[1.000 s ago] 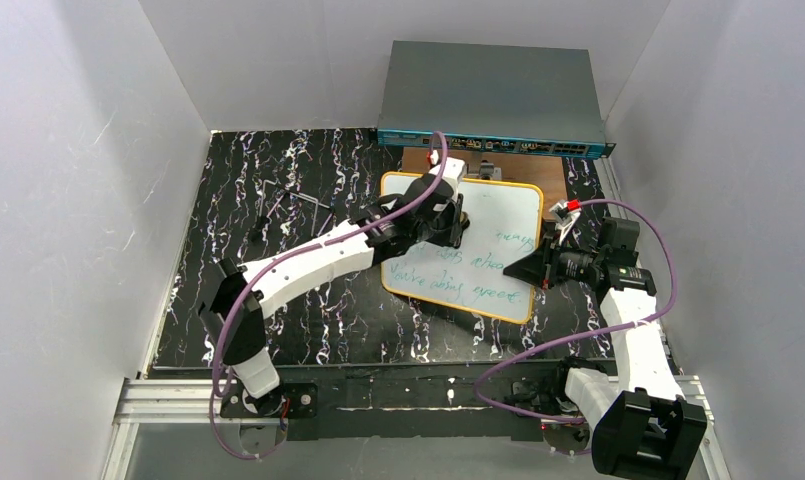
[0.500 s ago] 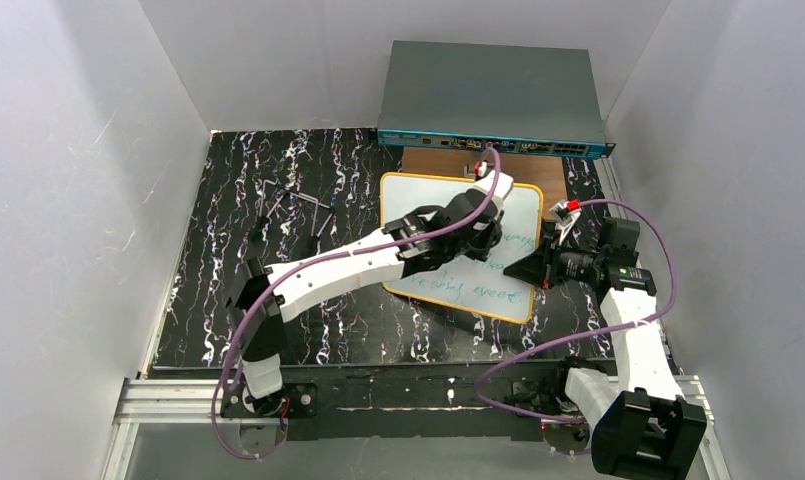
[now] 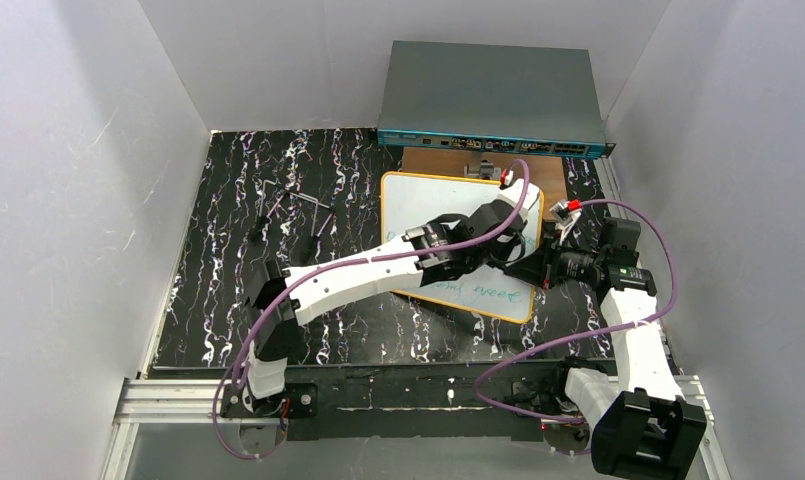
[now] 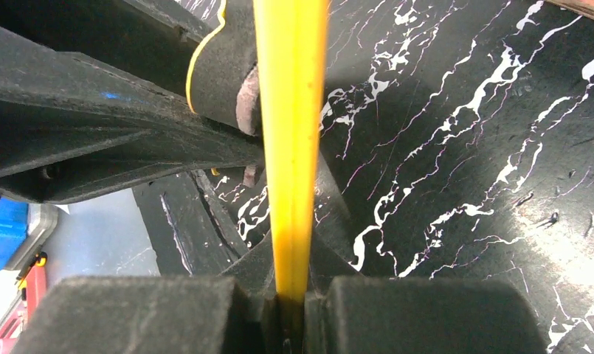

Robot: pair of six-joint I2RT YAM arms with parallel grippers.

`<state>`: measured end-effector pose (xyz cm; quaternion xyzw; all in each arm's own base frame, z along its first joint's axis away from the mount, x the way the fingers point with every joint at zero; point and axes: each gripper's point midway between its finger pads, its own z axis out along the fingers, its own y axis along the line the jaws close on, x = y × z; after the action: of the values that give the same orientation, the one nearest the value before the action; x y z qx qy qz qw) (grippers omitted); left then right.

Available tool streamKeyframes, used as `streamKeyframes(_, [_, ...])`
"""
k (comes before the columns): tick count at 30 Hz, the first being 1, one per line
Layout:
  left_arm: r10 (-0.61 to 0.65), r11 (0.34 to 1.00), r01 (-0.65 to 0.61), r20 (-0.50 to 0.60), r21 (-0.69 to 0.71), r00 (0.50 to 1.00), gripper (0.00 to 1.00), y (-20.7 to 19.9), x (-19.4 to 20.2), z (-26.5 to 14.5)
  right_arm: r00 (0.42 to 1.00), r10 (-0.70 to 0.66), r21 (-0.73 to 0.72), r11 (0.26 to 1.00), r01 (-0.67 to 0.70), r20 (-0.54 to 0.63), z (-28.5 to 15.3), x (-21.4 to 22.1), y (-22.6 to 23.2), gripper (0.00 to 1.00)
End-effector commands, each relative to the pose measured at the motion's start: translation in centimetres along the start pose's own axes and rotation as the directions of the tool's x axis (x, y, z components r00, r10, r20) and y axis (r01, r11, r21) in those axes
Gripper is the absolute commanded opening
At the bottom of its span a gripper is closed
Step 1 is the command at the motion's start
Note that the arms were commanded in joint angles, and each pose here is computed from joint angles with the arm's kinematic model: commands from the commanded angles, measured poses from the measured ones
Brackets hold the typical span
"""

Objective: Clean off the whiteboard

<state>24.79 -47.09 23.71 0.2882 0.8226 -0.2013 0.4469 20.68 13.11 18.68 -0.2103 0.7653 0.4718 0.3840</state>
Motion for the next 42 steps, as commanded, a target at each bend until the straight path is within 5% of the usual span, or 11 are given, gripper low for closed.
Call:
streamKeyframes(1, [0.016, 0.993, -0.014, 0.011, -0.117, 1.0, 0.0, 3.7, 0.0, -0.3, 0.985, -0.162, -0.122, 0.978, 0.169, 0.066, -0.4, -2.6, 3.0, 0.01])
streamKeyframes(7, [-0.092, 0.978, 0.095, 0.026, -0.188, 0.995, 0.0, 8.8, 0.4, -1.0, 0.983, -0.17, -0.126, 0.976, 0.178, 0.07, -0.4, -2.7, 3.2, 0.01])
streamKeyframes(16, [0.001, 0.999, 0.001, 0.052, -0.045, 0.999, 0.0, 0.8, -1.1, -1.2, 0.984, -0.167, -0.12, 0.977, 0.175, 0.068, -0.4, -2.6, 3.1, 0.01])
streamKeyframes(23, [-0.06, 0.987, 0.068, 0.062, -0.148, 0.996, 0.0, 6.5, -1.0, -1.2, 0.983, -0.171, -0.123, 0.976, 0.178, 0.07, -0.4, -2.7, 3.2, 0.01])
streamKeyframes(32, [0.043, 0.997, -0.04, 0.06, -0.064, 0.997, 0.0, -0.9, -1.1, -0.6, 0.983, -0.168, -0.119, 0.977, 0.175, 0.069, -0.4, -2.7, 3.1, 0.01])
streamKeyframes(36, [0.082, 0.986, -0.071, 0.071, -0.151, 0.994, 0.0, 1.8, -1.8, -1.0, 0.983, -0.168, -0.12, 0.977, 0.176, 0.07, -0.5, -2.7, 3.1, 0.01])
streamKeyframes(42, [-0.027, 0.976, 0.046, 0.089, -0.215, 0.996, 0.0, 7.7, -1.9, -1.7, 0.983, -0.169, -0.122, 0.977, 0.177, 0.071, -0.5, -2.7, 3.2, 0.01])
